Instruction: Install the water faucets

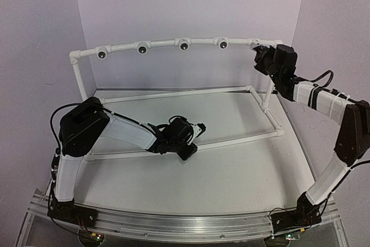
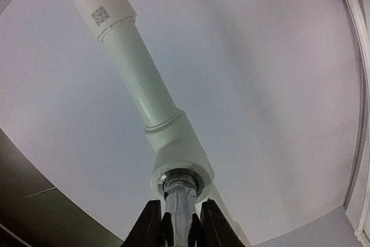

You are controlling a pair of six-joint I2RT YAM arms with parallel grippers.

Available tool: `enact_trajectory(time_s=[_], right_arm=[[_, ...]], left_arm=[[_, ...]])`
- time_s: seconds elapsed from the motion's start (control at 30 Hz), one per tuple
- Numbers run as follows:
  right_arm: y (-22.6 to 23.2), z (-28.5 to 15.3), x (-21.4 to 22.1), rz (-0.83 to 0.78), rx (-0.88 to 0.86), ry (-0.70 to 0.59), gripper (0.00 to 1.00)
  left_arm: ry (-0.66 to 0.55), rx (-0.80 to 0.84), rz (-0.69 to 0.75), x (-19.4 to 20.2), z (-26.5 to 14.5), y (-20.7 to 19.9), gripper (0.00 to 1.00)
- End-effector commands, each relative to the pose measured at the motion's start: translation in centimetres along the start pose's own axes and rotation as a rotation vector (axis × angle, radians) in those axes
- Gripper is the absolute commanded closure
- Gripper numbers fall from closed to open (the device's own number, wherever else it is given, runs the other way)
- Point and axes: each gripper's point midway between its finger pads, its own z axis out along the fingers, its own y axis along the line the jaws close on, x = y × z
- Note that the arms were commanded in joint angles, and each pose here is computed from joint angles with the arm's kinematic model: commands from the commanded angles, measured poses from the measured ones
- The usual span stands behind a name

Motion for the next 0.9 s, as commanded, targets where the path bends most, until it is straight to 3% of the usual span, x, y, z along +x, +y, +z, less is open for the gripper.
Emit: enact_trajectory(time_s=[0.0,0.43,0.6,0.67,0.87], right_arm=[[-1.8,1.4,-3.2,0.193,-0.02,-0.074,0.97],[-0.3,0.8,-3.6,0.144,-0.057,-0.094,0.62],[0.3,0.5,-3.7,0.12,-0.068,-0.099,0.63],[0.4,0.5,-3.5,0.113,-0.067,-0.093,0.55],[0.8,0.2,-3.1,0.078,-0.063,-0.076,0.13]], left_arm=[[0.663,0.065,-0.061,20.7,-0.7,-3.7,1.0],[0.669,0.063,-0.061,20.8,-0.7,-3.7,1.0],[0.669,0.066,-0.06,20.8,-0.6,-3.8,1.0],[0.669,0.069,-0.059,20.8,-0.6,-3.9,1.0],[0.67,0.071,-0.058,20.9,-0.7,-3.9,1.0]])
